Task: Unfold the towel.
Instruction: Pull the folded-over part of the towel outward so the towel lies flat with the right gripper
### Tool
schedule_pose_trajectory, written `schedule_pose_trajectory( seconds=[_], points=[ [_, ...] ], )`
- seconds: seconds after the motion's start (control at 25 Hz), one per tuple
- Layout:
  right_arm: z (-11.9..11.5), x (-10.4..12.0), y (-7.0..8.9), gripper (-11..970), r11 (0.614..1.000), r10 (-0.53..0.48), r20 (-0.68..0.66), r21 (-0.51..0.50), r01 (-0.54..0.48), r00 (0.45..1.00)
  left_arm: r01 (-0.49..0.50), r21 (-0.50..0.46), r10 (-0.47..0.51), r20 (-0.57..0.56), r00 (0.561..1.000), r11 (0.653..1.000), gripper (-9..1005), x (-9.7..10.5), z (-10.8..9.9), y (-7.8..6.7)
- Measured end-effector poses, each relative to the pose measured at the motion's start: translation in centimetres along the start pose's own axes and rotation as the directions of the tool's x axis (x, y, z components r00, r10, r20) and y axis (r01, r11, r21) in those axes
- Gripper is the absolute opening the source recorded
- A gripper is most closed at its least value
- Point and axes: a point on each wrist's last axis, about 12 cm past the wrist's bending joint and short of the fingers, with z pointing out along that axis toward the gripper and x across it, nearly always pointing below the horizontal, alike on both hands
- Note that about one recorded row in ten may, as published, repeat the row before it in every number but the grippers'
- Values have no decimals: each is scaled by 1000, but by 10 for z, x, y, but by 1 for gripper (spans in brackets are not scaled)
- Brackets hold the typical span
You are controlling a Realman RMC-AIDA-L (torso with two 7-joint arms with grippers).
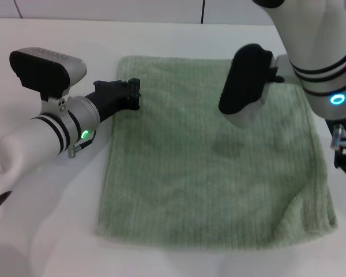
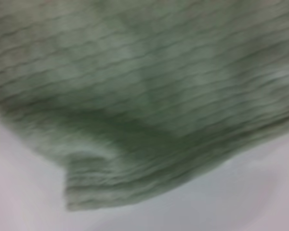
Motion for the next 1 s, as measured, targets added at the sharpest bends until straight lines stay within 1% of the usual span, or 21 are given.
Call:
schedule_pose_trajectory(
  seconds=[0.04, 0.28, 0.36, 0.52, 0.56, 0.76, 0.88, 1.0],
  points=[
    [-5, -2, 0, 329, 999, -6, 20, 39, 5, 1000, 1, 0, -1, 1, 1000, 1000, 12, 0, 0, 0],
    [-8, -8, 7, 327, 997, -56, 92, 66, 50, 994, 1, -2, -1, 2, 1000, 1000, 12, 0, -1, 1],
    [-1, -12, 10, 327, 996, -84, 124, 50, 78, 989, 1, -1, -1, 3, 1000, 1000, 12, -1, 0, 1],
    [4, -15, 14, 328, 995, -104, 150, 24, 101, 983, 1, -1, -1, 4, 1000, 1000, 12, -1, 0, 1],
    [5, -17, 17, 328, 993, -118, 175, 2, 119, 977, 2, -2, -2, 4, 1000, 1000, 12, -1, 0, 1],
    [5, -21, 22, 329, 989, -146, 233, -5, 151, 962, 1, -2, -1, 5, 1000, 1000, 12, -2, 0, 1],
    [6, -22, 23, 329, 987, -153, 242, -9, 160, 958, 1, -3, -1, 6, 1000, 1000, 12, -2, 0, 1],
    [9, -21, 24, 329, 986, -152, 238, -35, 165, 959, 1, -2, -1, 6, 1000, 1000, 12, -2, 0, 1]
  ],
)
